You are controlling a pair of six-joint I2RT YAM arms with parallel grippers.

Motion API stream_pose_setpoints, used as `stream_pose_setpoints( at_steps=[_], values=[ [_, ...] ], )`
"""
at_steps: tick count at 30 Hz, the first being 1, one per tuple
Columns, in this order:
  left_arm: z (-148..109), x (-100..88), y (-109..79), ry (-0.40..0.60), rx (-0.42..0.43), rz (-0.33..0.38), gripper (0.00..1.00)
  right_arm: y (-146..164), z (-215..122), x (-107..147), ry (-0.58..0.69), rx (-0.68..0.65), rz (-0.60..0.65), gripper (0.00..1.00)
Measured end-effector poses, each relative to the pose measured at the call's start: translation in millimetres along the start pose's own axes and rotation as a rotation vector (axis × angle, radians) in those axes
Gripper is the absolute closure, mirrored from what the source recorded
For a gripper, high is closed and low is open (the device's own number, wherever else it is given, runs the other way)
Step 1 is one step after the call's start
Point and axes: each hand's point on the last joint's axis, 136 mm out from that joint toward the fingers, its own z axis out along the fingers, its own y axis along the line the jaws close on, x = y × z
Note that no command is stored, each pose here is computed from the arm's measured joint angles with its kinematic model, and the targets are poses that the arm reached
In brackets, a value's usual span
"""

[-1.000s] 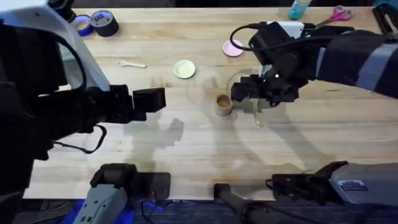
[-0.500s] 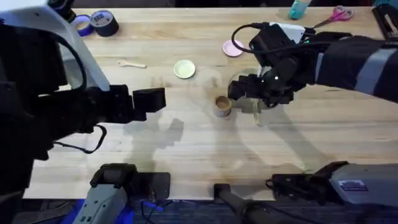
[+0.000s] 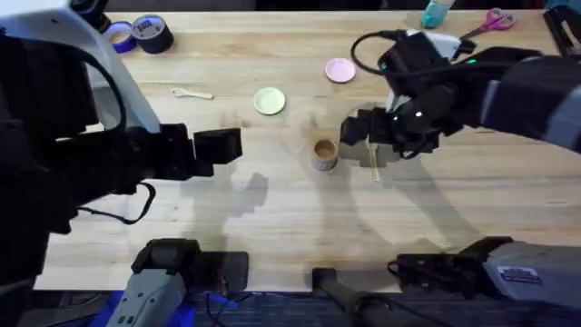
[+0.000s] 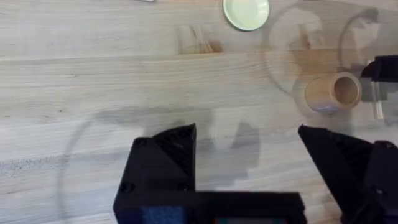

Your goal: Pick up a utensil and set it on the pink plate, then put the other utensil in the container.

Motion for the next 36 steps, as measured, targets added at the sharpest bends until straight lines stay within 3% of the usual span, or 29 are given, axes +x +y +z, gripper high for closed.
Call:
stream_pose_setpoints(
  at_steps=[10, 26, 36],
  values=[
    [0, 0.5, 0.0, 0.002, 0.000, -0.001, 0.007, -5, -10, -1, -0.019, -0.007, -0.014, 0.005],
    [0, 1.0, 0.1, 0.004, 0.000, -0.001, 0.007, -20, 15, 11, 0.029, 0.035, -0.008, 0.007],
    [0, 1.0, 0.1, 0.004, 0.000, -0.001, 0.007, -20, 20, 9, 0.043, 0.072, -0.018, 0.098]
  ],
)
